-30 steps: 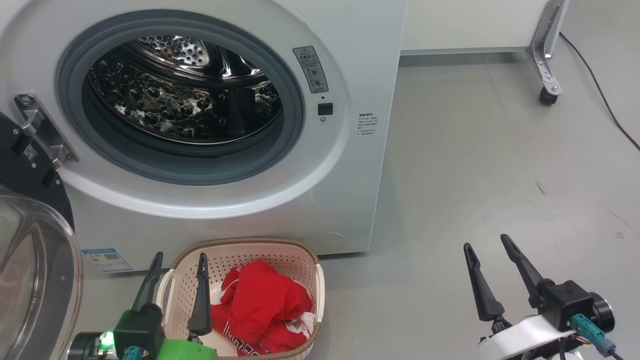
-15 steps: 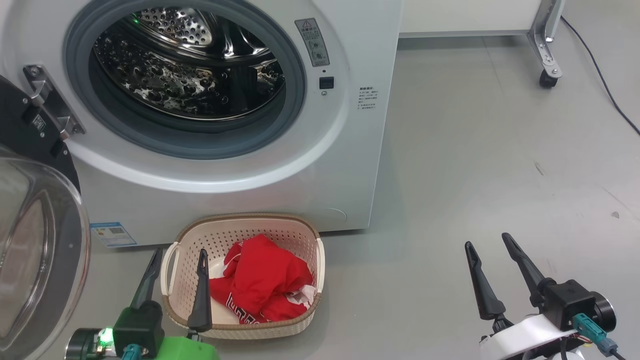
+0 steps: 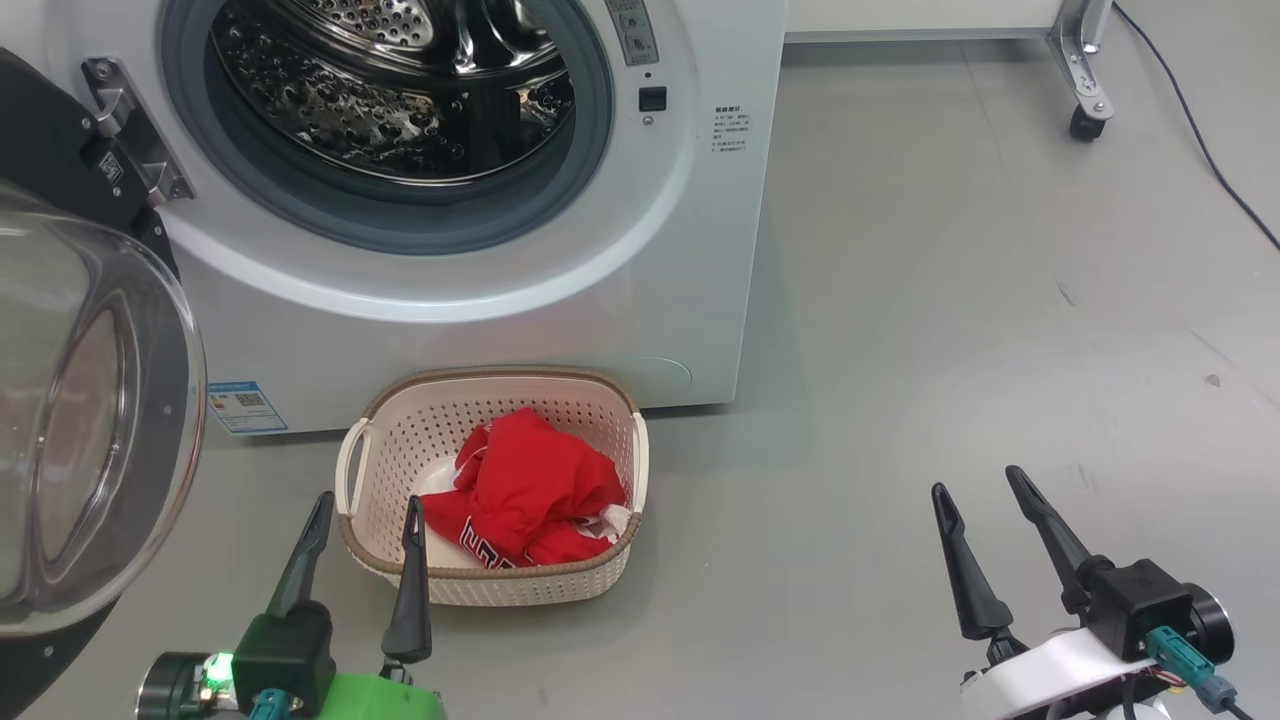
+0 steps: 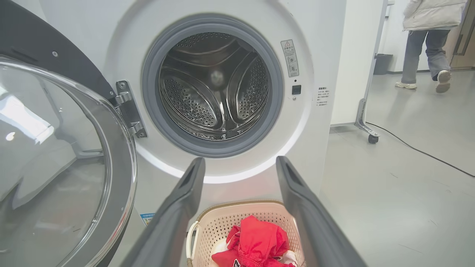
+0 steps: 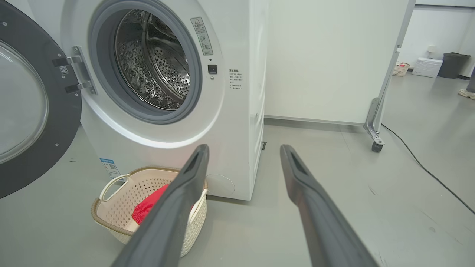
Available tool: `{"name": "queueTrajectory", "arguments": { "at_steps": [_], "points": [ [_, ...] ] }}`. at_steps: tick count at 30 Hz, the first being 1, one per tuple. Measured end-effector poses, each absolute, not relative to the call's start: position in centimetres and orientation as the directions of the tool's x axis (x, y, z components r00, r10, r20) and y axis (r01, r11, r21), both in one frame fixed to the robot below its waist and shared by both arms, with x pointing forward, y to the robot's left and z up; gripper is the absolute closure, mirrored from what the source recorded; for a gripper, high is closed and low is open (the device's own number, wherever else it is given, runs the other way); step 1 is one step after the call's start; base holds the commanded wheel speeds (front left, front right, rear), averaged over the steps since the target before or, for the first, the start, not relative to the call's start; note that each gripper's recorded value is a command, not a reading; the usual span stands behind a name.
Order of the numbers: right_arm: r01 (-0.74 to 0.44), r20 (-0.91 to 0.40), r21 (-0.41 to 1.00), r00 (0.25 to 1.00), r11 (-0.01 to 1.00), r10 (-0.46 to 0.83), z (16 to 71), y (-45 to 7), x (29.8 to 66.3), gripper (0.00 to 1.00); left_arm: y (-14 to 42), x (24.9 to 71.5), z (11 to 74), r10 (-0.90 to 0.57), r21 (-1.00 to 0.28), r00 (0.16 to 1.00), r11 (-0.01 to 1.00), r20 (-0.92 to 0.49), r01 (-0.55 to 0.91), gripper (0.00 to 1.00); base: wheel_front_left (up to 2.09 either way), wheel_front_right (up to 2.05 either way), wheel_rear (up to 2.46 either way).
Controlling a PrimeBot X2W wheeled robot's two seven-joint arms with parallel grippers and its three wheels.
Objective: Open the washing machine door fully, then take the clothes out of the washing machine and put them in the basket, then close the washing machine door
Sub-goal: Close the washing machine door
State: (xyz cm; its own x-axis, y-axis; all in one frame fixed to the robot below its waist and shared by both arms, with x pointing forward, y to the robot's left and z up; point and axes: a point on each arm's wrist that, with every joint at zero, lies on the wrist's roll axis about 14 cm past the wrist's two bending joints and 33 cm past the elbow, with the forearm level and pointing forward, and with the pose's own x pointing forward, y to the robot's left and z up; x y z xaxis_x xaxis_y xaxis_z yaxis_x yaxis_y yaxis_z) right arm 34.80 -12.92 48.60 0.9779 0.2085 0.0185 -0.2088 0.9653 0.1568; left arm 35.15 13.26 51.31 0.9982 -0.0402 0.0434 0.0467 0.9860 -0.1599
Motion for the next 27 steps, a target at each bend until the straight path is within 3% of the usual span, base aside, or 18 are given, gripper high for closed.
{"name": "queueTrajectory", "arguments": {
  "at_steps": [14,27],
  "points": [
    [-0.206,0.023,0.155,0.978,0.966,0.205,48.74,-13.02,34.69,0.00,13.13,35.10,51.74,-0.044,-0.161,0.997,0.986,0.058,0.053,0.00,-0.75,0.75,0.00],
    [-0.211,0.026,0.152,0.977,0.966,0.210,48.82,-12.88,34.76,0.00,13.35,34.95,51.95,-0.037,-0.160,0.997,0.986,0.064,0.047,0.00,-0.21,0.21,0.00]
  ]
}}
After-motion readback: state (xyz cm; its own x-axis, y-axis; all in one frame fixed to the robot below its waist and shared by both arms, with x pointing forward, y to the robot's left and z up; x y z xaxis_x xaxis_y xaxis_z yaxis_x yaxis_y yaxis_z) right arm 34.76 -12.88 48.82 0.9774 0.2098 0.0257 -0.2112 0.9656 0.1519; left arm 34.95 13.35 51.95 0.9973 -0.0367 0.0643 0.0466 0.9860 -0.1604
